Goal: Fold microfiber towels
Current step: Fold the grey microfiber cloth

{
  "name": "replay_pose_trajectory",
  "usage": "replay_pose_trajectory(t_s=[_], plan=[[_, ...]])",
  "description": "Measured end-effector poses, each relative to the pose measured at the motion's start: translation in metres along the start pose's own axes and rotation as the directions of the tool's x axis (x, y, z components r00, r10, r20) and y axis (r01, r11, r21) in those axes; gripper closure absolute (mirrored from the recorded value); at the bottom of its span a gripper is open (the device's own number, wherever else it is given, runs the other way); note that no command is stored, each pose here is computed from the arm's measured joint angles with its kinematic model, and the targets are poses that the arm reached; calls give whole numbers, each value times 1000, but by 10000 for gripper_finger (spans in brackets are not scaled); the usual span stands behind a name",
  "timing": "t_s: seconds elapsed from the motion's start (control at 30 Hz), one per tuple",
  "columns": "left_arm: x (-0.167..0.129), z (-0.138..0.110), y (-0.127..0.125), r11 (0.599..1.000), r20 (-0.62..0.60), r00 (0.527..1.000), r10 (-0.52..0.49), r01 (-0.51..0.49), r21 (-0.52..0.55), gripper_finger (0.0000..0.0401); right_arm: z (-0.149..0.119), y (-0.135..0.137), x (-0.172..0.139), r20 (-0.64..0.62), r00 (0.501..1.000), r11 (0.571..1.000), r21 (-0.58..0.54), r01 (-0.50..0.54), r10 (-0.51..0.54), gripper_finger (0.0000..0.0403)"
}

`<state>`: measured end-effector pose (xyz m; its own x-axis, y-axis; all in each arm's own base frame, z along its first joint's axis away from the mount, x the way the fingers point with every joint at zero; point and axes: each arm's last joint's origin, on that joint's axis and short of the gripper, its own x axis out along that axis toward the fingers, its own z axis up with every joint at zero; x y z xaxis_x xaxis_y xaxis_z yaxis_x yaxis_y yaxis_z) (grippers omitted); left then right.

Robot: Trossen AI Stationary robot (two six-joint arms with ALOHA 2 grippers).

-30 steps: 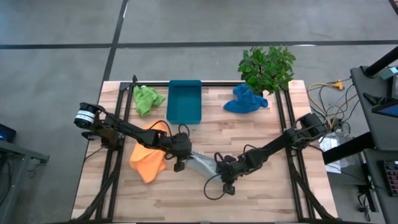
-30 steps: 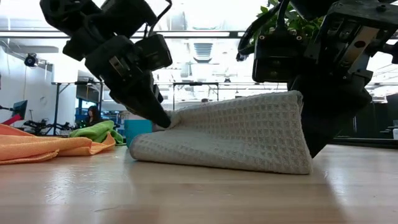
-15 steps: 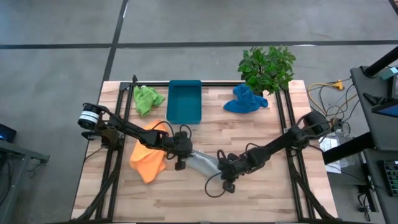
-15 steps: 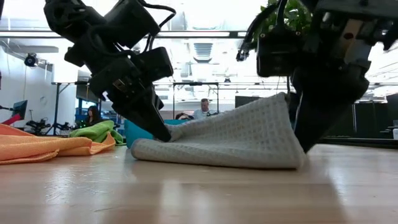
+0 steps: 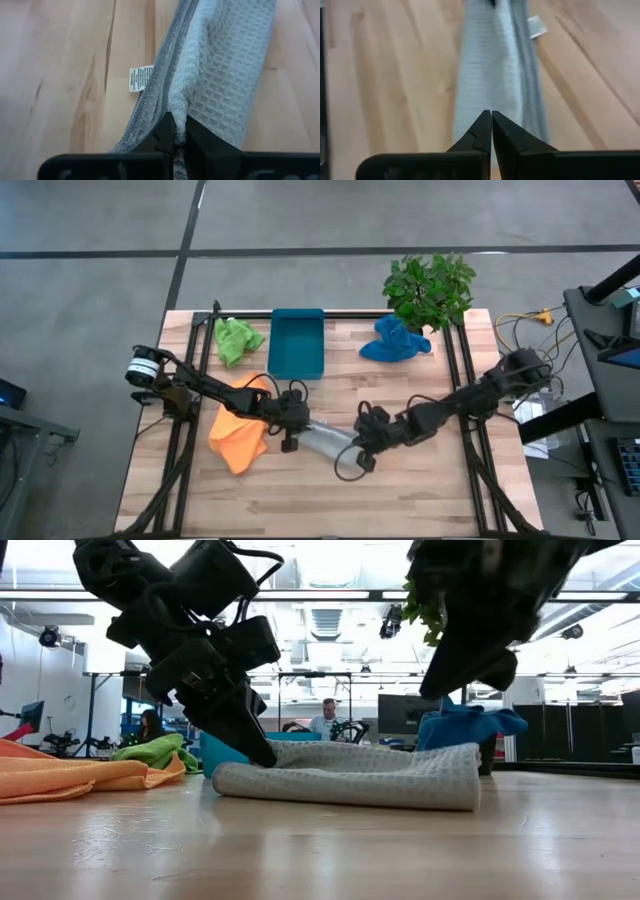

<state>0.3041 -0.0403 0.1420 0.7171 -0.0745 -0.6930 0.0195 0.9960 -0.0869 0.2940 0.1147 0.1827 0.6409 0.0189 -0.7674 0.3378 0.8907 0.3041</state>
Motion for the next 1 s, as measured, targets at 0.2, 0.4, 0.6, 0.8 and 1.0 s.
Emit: replay_pose_trajectory(t_s=[0.2,0.4,0.6,0.8,1.0], plan=[[0,1,1,1000,6,1000,16,-16,0,401,4,-6,14,-45,998,999,-27,-44,43,394],[-4,3,1,1000,18,1000,16,-16,-1,401,3,-8,23,-66,997,999,-40,-36,33,394],[-11,7,0,999,37,999,13,-15,45,401,7,-16,25,-25,999,999,3,48,-47,394],[-11,3,1,999,8,1000,17,-18,48,401,8,-30,26,-78,989,990,51,130,-126,394],[-11,3,2,998,10,999,43,-44,48,401,3,-37,26,-135,976,983,44,177,-169,394]])
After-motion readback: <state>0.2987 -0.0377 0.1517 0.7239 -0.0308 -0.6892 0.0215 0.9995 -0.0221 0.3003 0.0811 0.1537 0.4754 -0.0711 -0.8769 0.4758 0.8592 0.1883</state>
